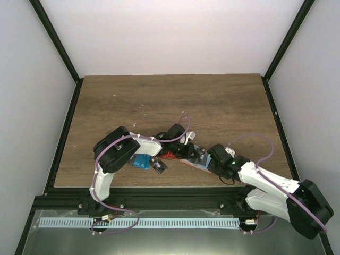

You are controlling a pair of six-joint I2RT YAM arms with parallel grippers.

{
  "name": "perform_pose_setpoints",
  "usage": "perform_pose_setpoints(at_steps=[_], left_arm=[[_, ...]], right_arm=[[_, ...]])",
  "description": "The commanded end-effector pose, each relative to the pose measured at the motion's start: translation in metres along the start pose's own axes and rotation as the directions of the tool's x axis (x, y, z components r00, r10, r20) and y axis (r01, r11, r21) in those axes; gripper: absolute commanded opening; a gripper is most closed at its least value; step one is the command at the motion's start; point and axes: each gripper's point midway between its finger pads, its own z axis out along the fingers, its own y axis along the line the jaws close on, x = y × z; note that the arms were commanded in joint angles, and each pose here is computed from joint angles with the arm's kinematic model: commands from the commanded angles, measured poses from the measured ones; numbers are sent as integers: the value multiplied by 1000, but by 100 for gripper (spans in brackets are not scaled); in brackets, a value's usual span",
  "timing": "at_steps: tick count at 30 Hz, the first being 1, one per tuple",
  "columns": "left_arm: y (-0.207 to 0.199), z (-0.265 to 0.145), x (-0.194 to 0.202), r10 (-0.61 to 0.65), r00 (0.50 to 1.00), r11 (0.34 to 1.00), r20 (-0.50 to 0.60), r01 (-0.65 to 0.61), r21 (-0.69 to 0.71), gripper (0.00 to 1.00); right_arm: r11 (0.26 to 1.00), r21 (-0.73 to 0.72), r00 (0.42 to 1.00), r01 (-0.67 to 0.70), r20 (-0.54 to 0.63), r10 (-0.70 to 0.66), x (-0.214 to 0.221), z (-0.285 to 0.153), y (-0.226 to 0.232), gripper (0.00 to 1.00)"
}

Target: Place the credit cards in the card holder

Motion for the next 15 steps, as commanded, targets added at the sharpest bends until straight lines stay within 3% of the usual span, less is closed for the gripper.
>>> perform_pose_setpoints(at_steps=[1, 15], left_arm=[[19, 9, 19, -12, 998, 998, -60, 8, -66, 4], [23, -2, 37, 10, 992, 994, -128, -24, -110, 4]], right_arm=[[999, -46, 1000, -14, 26, 16, -7, -3, 9, 7], [999, -46, 1000, -14, 27, 15, -9, -4, 11, 7]])
